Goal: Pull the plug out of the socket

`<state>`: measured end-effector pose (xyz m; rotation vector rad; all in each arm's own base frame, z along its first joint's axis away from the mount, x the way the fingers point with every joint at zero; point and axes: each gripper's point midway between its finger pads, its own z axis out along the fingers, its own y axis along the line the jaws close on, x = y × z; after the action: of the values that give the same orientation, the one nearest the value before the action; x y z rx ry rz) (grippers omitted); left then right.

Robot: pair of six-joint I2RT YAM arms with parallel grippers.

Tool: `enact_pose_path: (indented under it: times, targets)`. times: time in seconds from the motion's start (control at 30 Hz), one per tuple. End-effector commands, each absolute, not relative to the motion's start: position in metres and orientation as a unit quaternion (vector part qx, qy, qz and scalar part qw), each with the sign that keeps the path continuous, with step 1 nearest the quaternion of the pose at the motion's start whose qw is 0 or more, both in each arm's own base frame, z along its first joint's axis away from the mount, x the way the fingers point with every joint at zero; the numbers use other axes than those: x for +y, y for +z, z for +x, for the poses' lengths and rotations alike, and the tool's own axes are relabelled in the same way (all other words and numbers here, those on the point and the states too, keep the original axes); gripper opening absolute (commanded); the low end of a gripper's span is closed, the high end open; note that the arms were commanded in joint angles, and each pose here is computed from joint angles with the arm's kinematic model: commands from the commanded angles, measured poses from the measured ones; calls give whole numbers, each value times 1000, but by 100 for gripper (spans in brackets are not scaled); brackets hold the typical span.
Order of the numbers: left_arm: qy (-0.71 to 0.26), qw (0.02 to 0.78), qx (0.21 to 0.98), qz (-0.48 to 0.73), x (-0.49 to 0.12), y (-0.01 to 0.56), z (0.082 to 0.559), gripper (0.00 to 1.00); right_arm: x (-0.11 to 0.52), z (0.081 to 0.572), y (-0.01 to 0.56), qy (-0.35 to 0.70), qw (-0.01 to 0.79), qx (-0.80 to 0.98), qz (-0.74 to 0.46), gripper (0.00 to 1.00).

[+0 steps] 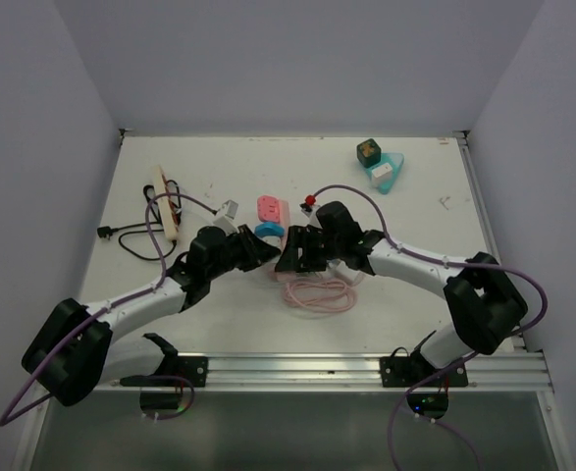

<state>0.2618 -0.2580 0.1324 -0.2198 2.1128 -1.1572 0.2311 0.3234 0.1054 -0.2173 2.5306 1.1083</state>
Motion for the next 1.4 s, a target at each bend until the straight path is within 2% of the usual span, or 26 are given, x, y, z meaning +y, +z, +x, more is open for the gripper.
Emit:
enact_pose_path:
  times: [0.0,0.07,0.17,0.2,0.27,0.3,0.4,0.77,0.93,1.1,1.37]
  targets:
    - [-507,422,747,-82,-272,201,283,0,340,246,122,407,215,883,-93,64]
    - [-510,424,744,-82,-273,205,283,0,341,249,120,404,218,883,-92,62]
    - [-511,423,744,-82,-274,207,281,0,341,253,119,400,225,884,-88,52]
    - [-511,423,744,-82,-273,207,281,0,341,255,118,397,228,884,-88,42]
    - [-511,421,745,-81,-273,207,278,0,339,258,118,390,234,886,-86,32]
    - [-511,421,745,-83,-272,208,277,0,336,260,114,376,236,892,-83,20]
    - [-507,425,745,-87,-266,211,274,0,327,265,109,351,246,901,-75,0]
    - [-456,446,759,-128,-231,231,262,0,265,280,69,254,225,939,50,0]
    - [-440,436,774,-130,-224,234,255,0,257,285,71,254,230,938,56,0]
    - [-403,417,806,-119,-218,209,249,0,271,295,112,297,266,917,17,0]
    - [-377,372,844,-90,-227,153,250,1,274,298,207,360,372,855,-39,0]
